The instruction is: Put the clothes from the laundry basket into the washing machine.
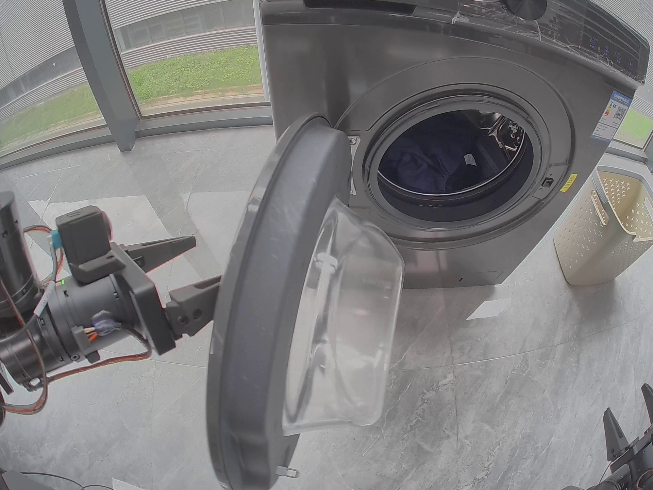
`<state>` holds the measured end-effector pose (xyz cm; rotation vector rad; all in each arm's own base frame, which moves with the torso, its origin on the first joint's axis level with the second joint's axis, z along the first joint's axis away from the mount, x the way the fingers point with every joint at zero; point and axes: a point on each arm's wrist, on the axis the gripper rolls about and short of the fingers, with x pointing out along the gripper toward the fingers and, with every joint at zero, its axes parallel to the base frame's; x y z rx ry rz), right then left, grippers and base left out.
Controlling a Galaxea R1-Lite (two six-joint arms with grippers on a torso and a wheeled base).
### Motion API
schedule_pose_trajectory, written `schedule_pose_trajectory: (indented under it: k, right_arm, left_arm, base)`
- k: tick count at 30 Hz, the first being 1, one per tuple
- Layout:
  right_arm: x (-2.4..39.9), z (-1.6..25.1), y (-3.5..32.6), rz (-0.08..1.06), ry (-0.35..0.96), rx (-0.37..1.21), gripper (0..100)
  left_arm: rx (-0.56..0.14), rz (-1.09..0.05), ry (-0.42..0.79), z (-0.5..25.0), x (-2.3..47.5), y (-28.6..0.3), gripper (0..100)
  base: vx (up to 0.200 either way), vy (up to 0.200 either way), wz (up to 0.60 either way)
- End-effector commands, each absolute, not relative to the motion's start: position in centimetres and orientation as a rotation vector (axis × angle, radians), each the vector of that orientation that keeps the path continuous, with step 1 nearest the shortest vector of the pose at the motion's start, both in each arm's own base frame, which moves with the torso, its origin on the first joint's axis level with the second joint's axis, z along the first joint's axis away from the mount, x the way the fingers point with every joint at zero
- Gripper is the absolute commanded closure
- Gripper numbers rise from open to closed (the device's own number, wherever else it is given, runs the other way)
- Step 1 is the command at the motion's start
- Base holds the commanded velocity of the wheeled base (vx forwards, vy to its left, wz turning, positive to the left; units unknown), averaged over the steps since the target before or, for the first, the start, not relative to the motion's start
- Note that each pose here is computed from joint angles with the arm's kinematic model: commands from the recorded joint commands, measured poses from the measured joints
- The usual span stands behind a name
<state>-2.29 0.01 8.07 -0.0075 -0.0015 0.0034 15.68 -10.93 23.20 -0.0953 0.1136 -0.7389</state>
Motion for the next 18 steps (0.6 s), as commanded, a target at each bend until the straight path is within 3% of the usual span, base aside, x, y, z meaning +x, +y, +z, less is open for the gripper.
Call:
schedule_pose_trajectory:
  k: [1,7,18]
  right_arm:
    - [-2.2,7.6,0.0,0.005,0.008,-0.008,0]
    - [-2.2,7.6,0.0,0.003,0.008,-0.008,0]
    - [-2.2,7.6,0.0,0.003,0.008,-0.008,0]
  left_arm:
    - [-0.082,-0.794,0.160,22.6,16.9,-13.2,0]
    - [-0.081,-0.877,0.151,23.5,17.5,-16.0,0]
    - [-0.088,-0.928,0.143,24.0,20.3,-20.4,0]
  base:
    - [0.000,0.000,0.00]
    - [0.000,0.000,0.00]
    - [0.000,0.000,0.00]
